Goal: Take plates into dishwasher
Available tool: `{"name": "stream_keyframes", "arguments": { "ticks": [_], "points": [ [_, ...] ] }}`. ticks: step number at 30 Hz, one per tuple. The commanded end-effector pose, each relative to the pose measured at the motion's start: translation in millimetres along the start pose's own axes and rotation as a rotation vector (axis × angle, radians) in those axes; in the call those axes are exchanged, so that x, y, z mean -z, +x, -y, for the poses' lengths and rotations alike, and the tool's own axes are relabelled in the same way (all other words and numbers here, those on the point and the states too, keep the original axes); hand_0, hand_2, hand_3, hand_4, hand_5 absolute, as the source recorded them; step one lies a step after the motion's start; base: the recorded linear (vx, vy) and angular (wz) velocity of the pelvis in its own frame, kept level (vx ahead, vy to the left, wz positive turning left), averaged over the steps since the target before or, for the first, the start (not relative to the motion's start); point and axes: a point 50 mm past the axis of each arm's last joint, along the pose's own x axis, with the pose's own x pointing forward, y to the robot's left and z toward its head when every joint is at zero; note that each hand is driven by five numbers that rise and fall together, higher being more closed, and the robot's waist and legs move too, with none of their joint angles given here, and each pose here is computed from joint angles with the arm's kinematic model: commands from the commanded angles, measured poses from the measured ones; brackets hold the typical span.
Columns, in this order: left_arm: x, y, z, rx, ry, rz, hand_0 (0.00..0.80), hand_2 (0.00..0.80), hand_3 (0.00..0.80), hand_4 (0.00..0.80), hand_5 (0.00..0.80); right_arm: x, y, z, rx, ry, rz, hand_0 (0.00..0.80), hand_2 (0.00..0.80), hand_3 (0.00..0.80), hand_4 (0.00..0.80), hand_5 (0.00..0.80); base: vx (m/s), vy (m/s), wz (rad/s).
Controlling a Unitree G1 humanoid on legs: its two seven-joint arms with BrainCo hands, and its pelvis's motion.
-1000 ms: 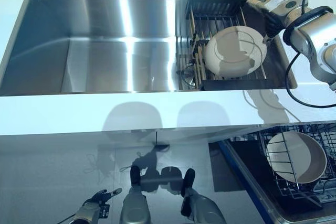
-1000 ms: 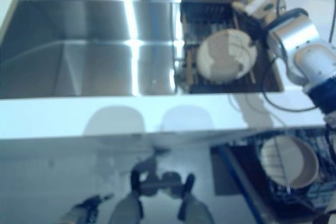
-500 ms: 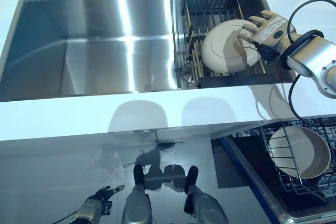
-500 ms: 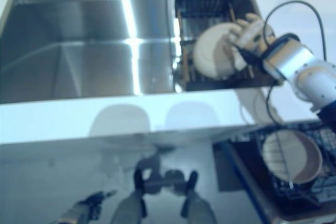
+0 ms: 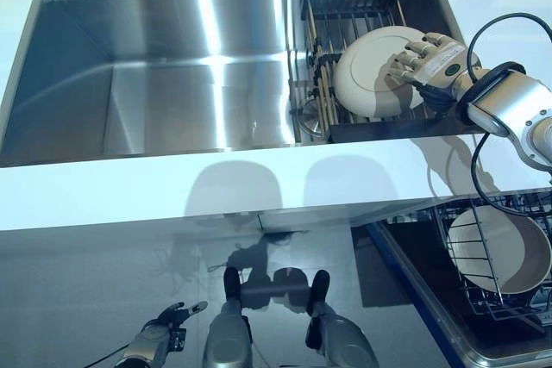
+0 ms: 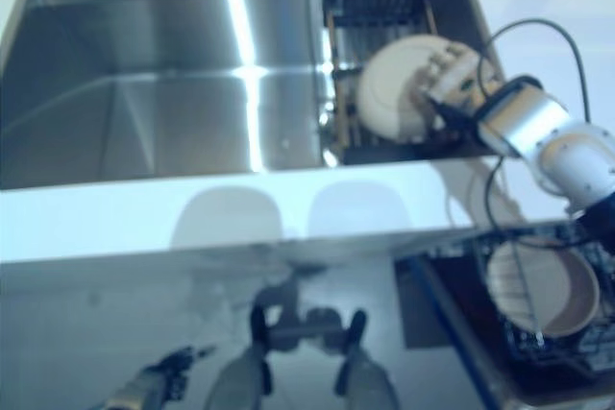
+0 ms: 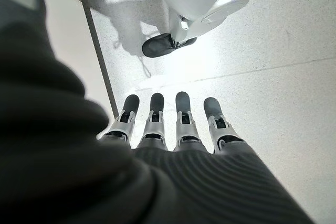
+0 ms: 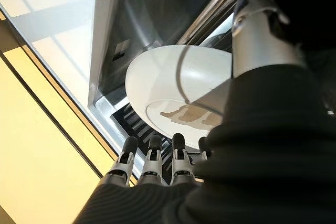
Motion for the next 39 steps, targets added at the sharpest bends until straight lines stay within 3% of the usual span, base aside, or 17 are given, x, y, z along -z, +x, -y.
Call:
{"name": "stream_keyframes", "arguments": {
  "ticks": [1,22,29,39],
  "points": [
    [12.0,-1.4,-9.1,-0.020,0.013,-0.038,0.000,0.000,0.000,0.000,0.000,12.9,-2.3,9.3,0.059,-0.033,-0.092,0.000,0.000,0.000,0.000,0.000,0.000,0.000,0.00],
    [10.9,1.6,-3.5,-0.015,0.005,-0.046,0.000,0.000,0.000,0.000,0.000,-8.1,8.1,17.1,0.158,-0.207,-0.054,0.000,0.000,0.000,0.000,0.000,0.000,0.000,0.00],
    [9.4,3.0,-2.2,-0.011,0.000,-0.041,0.000,0.000,0.000,0.000,0.000,-23.9,17.5,-0.7,0.165,-0.308,-0.021,0.000,0.000,0.000,0.000,0.000,0.000,0.000,0.00],
    [6.8,4.4,2.8,0.004,-0.009,-0.024,0.000,0.000,0.000,0.000,0.000,-39.6,26.3,-48.1,0.045,-0.271,-0.054,0.000,0.000,0.000,0.000,0.000,-0.009,-0.001,0.01]
  ]
}}
